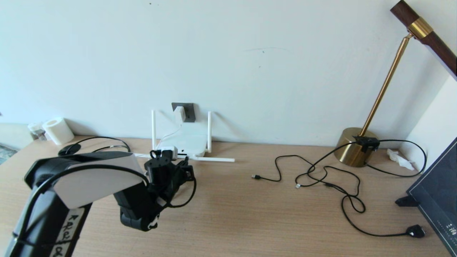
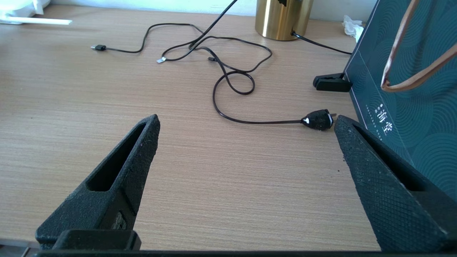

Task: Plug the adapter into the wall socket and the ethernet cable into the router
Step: Align cable and router interface, then plug cable into router interface

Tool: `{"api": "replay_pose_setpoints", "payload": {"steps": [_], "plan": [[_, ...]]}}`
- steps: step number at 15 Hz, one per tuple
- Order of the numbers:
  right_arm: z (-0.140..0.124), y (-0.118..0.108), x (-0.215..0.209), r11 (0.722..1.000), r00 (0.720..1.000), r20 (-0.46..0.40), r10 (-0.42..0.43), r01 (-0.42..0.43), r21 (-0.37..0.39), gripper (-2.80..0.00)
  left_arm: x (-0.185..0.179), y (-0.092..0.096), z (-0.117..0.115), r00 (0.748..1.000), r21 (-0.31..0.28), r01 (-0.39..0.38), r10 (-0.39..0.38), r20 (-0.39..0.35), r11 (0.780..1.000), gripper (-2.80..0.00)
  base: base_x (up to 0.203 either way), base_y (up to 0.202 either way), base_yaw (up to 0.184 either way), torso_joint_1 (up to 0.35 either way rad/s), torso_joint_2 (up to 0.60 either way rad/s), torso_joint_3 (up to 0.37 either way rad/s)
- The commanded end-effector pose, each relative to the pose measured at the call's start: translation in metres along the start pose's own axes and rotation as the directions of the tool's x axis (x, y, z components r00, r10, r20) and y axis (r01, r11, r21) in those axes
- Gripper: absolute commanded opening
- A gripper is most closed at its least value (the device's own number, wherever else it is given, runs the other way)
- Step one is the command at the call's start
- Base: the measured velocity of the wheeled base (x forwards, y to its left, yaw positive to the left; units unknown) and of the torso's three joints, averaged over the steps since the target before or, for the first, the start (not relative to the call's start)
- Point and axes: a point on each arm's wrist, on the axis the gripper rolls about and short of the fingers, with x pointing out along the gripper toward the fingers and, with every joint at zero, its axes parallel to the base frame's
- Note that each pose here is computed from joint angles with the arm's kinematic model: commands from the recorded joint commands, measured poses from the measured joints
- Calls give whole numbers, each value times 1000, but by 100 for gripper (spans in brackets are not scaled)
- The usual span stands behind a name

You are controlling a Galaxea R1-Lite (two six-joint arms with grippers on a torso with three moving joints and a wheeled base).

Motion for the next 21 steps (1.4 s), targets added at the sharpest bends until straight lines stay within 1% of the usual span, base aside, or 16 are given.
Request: {"api": "replay_pose_setpoints", "payload": {"steps": [1, 5, 17, 21], "plan": [[0, 0, 0, 1000, 1000, 0, 1, -1, 0, 0, 4, 1, -2, 1000, 0, -6, 6, 9, 1000, -280, 0, 0, 0, 0, 0, 0], [0, 0, 0, 1000, 1000, -2, 1, -1, 0, 0, 5, 2, -5, 1000, 1, -5, 5, 4, 1000, -280, 0, 0, 0, 0, 0, 0], [0, 0, 0, 1000, 1000, 0, 1, -1, 0, 0, 5, 5, -3, 1000, -2, -8, 8, 7, 1000, -280, 0, 0, 0, 0, 0, 0], [0, 0, 0, 1000, 1000, -2, 1, -1, 0, 0, 6, 8, -3, 1000, -3, -16, 16, 9, 1000, -280, 0, 0, 0, 0, 0, 0]]}}
